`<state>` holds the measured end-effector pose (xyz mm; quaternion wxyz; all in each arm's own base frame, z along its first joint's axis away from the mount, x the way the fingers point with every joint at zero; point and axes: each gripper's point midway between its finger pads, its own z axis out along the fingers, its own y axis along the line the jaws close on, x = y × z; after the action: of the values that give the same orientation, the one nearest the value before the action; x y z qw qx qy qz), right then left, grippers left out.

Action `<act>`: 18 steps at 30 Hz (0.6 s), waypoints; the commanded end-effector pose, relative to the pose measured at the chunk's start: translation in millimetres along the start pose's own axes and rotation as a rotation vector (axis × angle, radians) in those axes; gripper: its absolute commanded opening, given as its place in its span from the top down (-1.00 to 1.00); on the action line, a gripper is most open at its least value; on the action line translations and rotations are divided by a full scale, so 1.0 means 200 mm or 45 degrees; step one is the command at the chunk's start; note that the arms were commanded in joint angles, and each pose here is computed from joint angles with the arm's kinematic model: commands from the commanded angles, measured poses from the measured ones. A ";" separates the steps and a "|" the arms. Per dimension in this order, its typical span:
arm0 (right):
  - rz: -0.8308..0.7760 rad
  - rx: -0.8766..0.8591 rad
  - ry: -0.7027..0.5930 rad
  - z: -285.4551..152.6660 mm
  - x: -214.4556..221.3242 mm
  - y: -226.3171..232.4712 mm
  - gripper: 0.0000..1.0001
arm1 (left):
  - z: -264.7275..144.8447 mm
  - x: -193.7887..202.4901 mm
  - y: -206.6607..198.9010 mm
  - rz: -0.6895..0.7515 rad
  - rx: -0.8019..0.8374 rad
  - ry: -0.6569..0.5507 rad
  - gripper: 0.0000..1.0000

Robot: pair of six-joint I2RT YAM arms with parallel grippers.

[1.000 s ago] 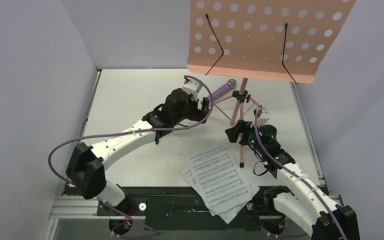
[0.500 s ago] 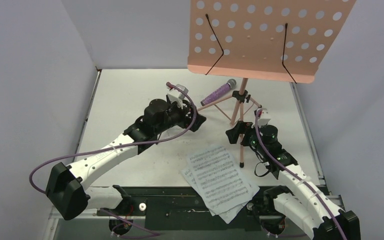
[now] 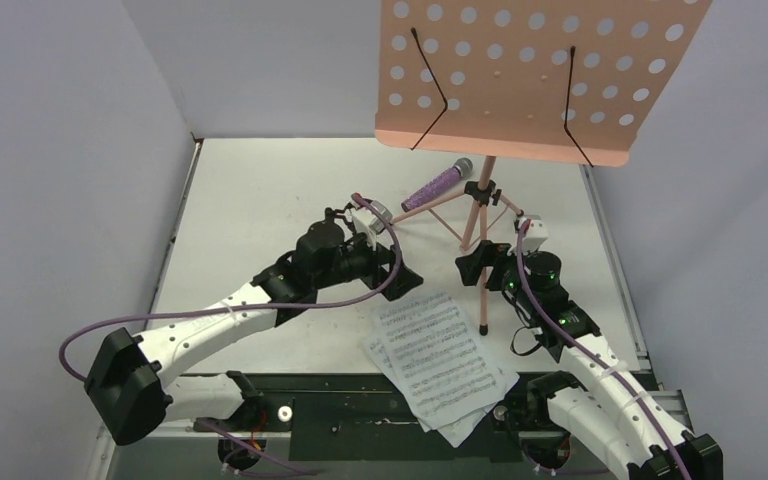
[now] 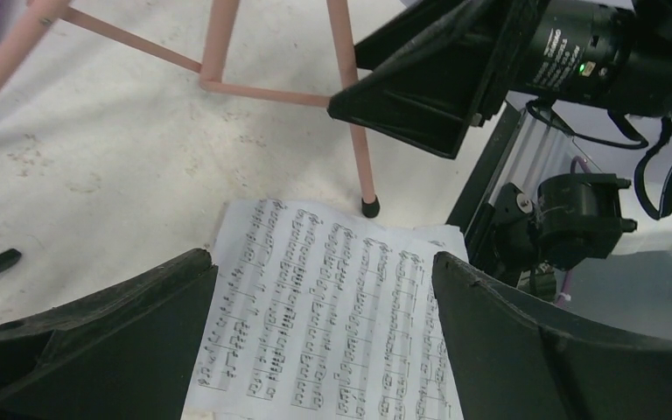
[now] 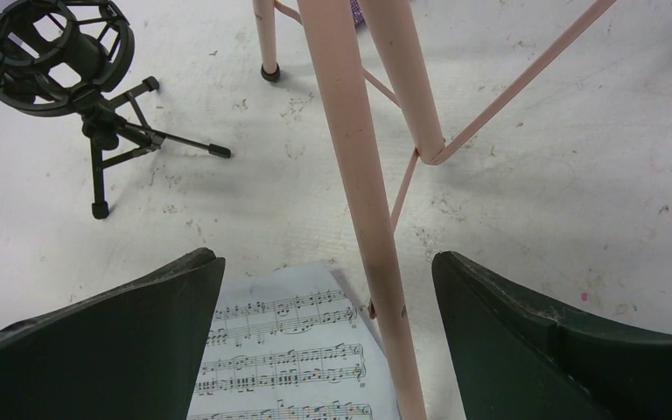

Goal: Set up the instrument practice props

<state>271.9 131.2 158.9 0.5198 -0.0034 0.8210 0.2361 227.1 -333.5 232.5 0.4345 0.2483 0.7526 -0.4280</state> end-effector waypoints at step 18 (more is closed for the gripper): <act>-0.018 -0.039 -0.106 0.03 -0.14 0.06 -0.85 | -0.07 0.79 0.31 -0.423 -0.407 0.426 -0.82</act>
<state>276.5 133.9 155.9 0.5169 -0.0017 0.8221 0.2387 182.9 -295.3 77.1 0.2627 0.1591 0.8957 -0.3214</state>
